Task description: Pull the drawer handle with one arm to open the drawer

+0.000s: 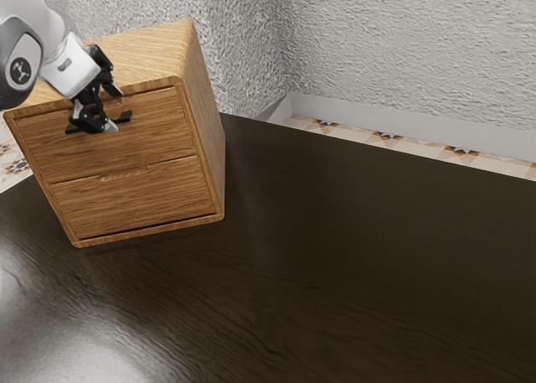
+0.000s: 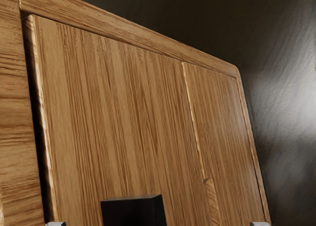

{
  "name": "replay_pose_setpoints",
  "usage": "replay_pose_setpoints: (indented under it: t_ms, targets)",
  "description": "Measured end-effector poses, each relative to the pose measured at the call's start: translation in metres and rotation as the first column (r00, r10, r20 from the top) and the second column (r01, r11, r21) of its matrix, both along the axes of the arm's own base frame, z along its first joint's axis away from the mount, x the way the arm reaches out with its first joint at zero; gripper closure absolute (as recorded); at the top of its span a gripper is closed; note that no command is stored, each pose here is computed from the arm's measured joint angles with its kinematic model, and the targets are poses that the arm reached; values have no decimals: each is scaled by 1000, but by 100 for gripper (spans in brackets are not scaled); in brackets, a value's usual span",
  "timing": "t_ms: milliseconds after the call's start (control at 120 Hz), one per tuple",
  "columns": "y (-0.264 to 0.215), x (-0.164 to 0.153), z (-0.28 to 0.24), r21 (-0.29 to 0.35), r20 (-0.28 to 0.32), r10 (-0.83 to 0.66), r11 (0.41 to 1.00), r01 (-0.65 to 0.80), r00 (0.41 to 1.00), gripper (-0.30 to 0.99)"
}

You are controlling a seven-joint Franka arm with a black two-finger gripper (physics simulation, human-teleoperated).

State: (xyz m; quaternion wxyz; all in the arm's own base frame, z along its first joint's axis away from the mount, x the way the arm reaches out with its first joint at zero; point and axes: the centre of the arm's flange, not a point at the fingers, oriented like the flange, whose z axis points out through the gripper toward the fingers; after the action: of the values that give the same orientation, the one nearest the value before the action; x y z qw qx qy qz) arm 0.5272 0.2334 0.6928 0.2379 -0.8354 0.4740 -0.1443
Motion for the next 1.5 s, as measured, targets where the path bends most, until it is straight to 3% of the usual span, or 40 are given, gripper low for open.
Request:
replay_pose_setpoints:
  t_ms: [217,842,1025,1242,1500]
  targets:
    - [9,2,-9,13,-29,-61,998,61,998,35]
    - [37,-3,-27,-7,-106,-92,996,91,990,49]
    - [32,-2,-30,-17,-116,-100,995,99,988,66]
    - [18,-23,-24,-56,-120,-117,992,111,986,76]
    - [7,-64,-16,-116,-127,-126,987,112,984,76]
